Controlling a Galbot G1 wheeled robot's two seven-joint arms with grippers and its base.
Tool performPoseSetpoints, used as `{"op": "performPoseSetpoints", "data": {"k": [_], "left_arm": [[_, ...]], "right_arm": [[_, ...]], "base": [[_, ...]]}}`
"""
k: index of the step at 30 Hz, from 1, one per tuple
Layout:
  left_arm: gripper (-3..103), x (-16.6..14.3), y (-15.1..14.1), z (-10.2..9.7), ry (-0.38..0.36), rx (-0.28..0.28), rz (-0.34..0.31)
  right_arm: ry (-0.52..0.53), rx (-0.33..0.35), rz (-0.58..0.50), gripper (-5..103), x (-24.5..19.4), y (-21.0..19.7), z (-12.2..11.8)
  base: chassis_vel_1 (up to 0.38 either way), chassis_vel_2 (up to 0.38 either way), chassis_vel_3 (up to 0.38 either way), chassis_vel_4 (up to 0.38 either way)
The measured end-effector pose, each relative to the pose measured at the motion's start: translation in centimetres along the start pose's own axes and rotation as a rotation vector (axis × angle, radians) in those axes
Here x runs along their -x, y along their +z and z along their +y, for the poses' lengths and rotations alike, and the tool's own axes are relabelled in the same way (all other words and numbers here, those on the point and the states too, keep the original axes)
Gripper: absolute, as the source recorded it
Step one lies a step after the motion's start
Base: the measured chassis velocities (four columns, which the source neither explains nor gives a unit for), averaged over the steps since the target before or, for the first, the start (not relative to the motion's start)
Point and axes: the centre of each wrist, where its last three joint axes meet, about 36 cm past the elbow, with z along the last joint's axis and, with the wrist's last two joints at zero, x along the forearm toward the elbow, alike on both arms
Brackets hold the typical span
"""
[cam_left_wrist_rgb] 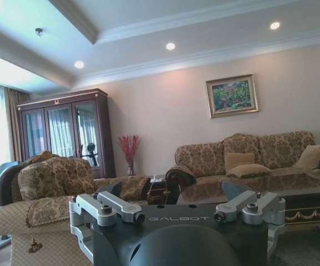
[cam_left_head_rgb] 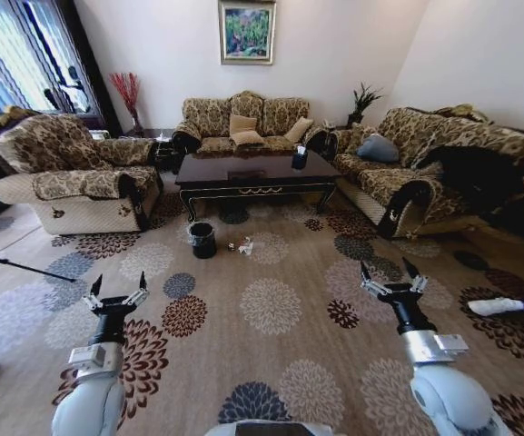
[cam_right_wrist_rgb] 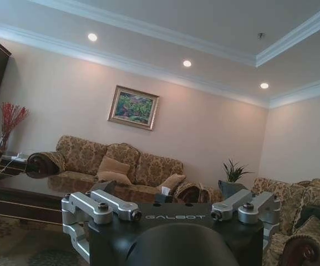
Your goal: Move to the front of the table and pick up the trash from the floor, then place it into the trash bin.
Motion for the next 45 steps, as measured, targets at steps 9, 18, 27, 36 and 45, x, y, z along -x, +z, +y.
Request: {"op": "performPoseSetpoints", "data": {"k": [9, 18, 27, 36, 45], "left_arm": [[100, -0.1, 0.3, -0.1, 0.002, -0.004, 0.006], [100, -0.1, 0.4, -0.1, 0.002, -0.007, 0.008], [100, -0.2, 0.3, -0.1, 0.001, -0.008, 0.009], [100, -0.3, 0.1, -0.1, 0.001, -0.007, 0.004], [100, -0.3, 0.1, -0.2, 0.007, -0.006, 0.001]], "right_arm": [[0.012, -0.016, 0.001, 100, -0.3, 0.9, 0.3], [0.016, -0.012, 0.003, 100, -0.3, 1.5, 0.5], [0.07, 0.017, -0.022, 100, -0.1, 2.2, 0.5], [0.139, 0.043, -0.049, 100, -0.2, 2.0, -0.1], [0.127, 0.038, -0.106, 100, -0.8, 3.1, 0.0]], "base": [[0.0, 0.0, 0.0, 0.0], [0.0, 0.0, 0.0, 0.0], [0.0, 0.0, 0.0, 0.0], [0.0, 0.0, 0.0, 0.0], [0.0, 0.0, 0.0, 0.0]]}}
